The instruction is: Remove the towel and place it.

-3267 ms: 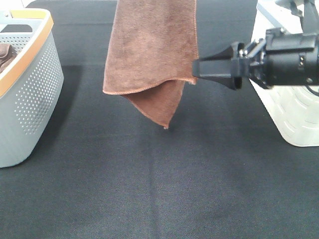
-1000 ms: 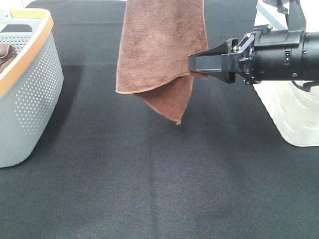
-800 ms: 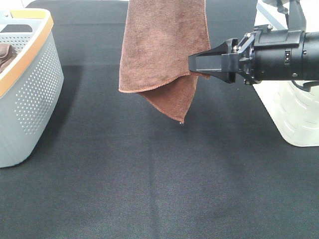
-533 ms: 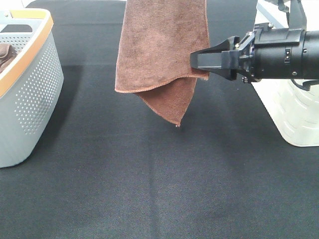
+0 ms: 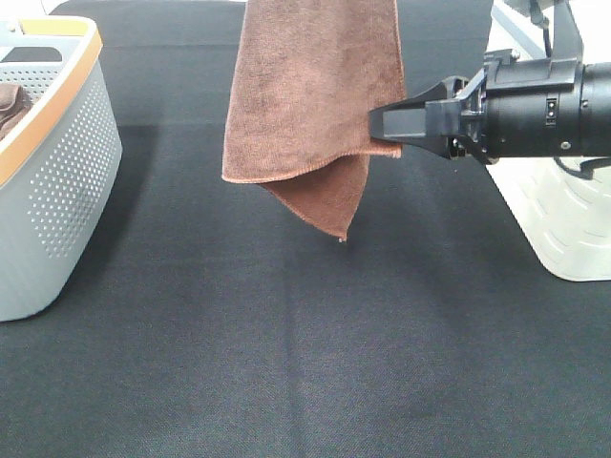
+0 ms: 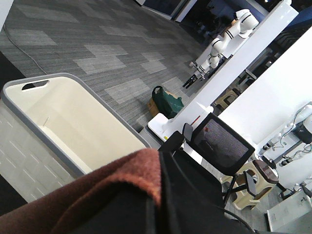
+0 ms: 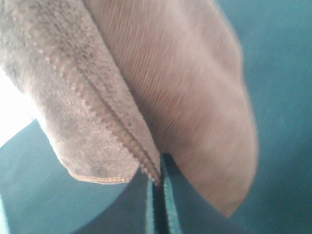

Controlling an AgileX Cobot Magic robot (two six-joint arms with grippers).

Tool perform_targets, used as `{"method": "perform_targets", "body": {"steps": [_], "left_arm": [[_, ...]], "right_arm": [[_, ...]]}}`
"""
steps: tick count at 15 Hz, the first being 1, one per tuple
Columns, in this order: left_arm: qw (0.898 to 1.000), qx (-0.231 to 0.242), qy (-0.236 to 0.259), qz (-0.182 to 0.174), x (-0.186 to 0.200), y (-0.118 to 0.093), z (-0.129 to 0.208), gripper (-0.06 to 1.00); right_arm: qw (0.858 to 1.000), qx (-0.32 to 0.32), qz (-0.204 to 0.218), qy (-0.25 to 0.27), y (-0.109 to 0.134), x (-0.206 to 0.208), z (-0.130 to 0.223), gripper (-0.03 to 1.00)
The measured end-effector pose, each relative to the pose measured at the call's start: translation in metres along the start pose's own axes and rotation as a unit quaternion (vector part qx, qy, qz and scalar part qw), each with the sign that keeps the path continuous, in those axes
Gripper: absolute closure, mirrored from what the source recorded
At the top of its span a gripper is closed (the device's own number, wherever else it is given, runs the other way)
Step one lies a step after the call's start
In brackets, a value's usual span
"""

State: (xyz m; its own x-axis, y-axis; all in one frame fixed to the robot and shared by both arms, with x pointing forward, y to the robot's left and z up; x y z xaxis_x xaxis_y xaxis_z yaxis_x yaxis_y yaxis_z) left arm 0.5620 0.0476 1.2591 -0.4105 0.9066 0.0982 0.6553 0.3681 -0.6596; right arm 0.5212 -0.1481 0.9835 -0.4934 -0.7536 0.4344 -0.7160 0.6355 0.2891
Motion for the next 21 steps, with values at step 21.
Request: {"method": "perform_targets", "body": {"steps": [21], "left_arm": [[0.895, -0.152, 0.089, -0.409, 0.017, 0.147, 0.010, 0.94]], "right_arm": [[0.965, 0.035, 0.257, 0.029, -0.071, 0.030, -0.146, 0.97]]}}
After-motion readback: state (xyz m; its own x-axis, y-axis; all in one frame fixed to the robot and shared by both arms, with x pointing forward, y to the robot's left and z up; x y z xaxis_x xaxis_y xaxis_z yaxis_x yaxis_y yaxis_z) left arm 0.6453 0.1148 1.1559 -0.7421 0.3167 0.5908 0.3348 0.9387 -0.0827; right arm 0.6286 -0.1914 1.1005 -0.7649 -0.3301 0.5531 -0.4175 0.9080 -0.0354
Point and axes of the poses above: a point on each arm's last joint axis where the gripper is mounted, x pointing back along that axis away from the gripper, y along the wrist's bending axis when the last joint is at zero, z = x × y, the point moved 5 cm from there along -x, pointing out along that axis toward the gripper, and after that the axes turned 5 degrees about x, right-handed, at the moved point
